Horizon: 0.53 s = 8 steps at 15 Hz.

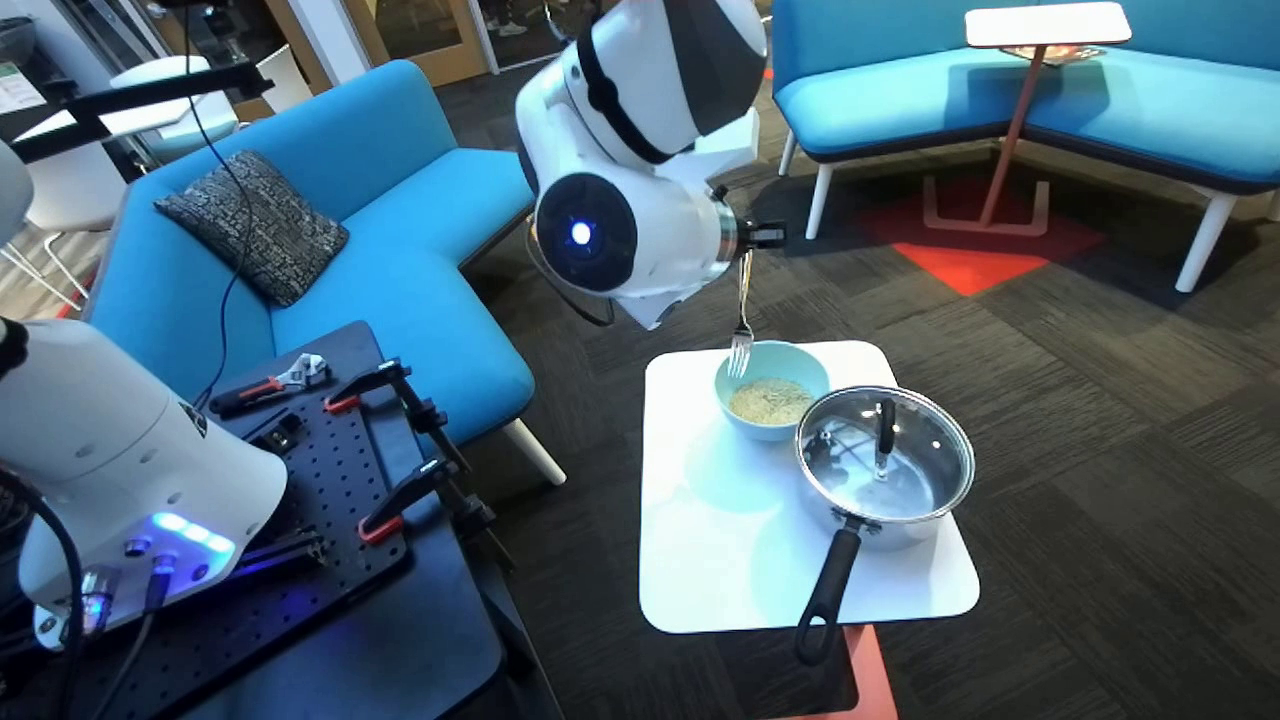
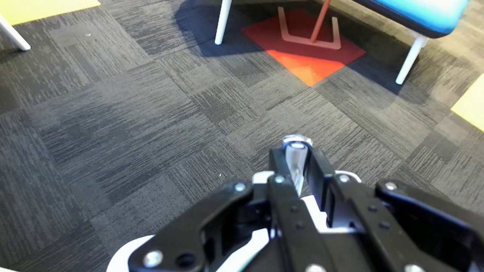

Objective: Bring the bowl closer to the fork, then place the fork in the bowl, and finally take the fork out of the bowl.

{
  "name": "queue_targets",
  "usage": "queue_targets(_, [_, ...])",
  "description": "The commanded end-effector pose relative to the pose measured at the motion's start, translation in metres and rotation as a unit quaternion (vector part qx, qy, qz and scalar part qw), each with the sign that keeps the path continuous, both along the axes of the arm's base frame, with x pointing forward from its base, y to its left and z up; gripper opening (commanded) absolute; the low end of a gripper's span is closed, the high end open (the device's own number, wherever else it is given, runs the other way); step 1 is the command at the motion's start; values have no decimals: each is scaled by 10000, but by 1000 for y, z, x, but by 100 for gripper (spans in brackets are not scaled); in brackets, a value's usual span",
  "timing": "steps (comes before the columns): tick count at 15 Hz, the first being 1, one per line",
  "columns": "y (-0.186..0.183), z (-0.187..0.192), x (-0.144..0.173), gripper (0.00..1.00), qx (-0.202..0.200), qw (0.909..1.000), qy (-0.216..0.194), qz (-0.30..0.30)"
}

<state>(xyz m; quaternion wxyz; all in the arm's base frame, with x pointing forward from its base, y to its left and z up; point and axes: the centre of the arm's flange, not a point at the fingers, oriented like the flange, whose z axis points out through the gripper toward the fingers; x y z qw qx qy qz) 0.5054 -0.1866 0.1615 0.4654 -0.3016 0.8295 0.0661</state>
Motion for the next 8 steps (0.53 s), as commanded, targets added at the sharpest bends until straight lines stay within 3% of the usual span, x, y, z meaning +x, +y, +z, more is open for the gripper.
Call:
queue_targets(1, [-22,-12,3,5,409,9984,-243,-313])
queue_targets(8, [-44,-40,13,5,680,9920,-617,-868])
